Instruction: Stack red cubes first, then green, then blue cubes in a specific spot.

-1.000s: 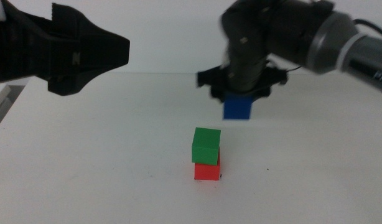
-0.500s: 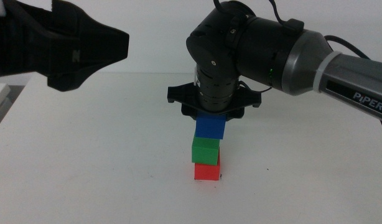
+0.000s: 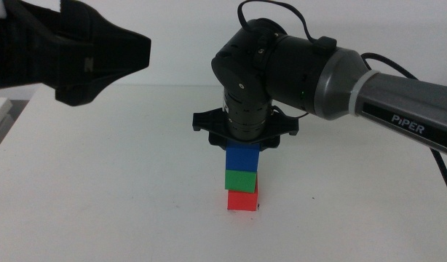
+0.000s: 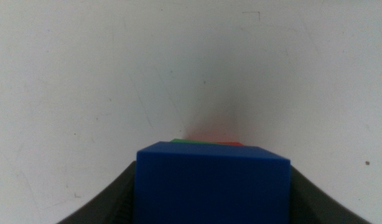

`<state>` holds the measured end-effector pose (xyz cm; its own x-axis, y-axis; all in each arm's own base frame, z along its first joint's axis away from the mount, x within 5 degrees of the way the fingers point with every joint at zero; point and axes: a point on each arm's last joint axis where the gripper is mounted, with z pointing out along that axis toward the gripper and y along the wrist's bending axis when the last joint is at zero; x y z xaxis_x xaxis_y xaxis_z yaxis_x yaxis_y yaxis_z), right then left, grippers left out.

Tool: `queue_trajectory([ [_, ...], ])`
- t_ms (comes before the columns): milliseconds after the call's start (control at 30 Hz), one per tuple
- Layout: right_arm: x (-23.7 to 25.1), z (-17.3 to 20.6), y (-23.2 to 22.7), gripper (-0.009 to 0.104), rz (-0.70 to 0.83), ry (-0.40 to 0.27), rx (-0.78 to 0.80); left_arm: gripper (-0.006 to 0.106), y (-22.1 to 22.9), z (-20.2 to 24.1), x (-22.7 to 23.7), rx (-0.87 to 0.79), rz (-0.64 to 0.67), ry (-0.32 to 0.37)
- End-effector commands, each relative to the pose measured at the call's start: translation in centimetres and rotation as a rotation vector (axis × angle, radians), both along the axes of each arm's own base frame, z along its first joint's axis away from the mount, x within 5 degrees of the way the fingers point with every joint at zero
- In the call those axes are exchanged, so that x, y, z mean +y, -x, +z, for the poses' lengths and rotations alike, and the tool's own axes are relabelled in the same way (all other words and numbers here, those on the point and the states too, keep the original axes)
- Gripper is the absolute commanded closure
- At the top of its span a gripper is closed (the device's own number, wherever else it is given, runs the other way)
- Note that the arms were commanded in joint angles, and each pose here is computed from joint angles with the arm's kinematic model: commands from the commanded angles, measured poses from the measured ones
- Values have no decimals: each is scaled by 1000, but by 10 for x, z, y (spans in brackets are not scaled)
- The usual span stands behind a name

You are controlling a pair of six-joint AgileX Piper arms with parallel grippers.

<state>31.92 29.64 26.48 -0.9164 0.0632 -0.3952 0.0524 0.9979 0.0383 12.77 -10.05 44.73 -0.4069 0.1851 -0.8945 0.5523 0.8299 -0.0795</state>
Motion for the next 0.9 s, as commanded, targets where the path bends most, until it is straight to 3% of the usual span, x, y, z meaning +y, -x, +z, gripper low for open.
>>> queue_trajectory([
  [0, -1, -4, 0, 66, 5, 26, 14, 7, 0, 0, 0, -6, 1, 6],
  [33, -1, -5, 0, 61, 6, 28, 15, 7, 0, 0, 0, -6, 1, 6],
  [67, -1, -5, 0, 45, 20, 37, 17, 7, 0, 0, 0, -6, 1, 6],
  [167, -1, -1, 1, 19, 44, 35, 17, 7, 0, 0, 0, -8, 1, 8],
  [267, -6, 20, 7, 4, 67, 4, -6, 7, 0, 1, 0, -9, 1, 9],
  [433, -45, 85, 20, 2, 111, -24, -107, 7, 0, 1, 0, -10, 1, 10],
  [467, -71, 115, 24, 2, 118, -15, -189, 7, 0, 1, 0, -10, 1, 10],
  [567, -112, 138, 34, 2, 104, 37, -261, 7, 0, 1, 0, -10, 1, 10],
  [667, -156, 131, 53, 2, 92, 94, -219, 7, 0, 1, 0, -10, 1, 10],
  [867, -228, 101, 91, 2, 70, 18, -347, 7, 0, 1, 0, -10, 1, 10],
])
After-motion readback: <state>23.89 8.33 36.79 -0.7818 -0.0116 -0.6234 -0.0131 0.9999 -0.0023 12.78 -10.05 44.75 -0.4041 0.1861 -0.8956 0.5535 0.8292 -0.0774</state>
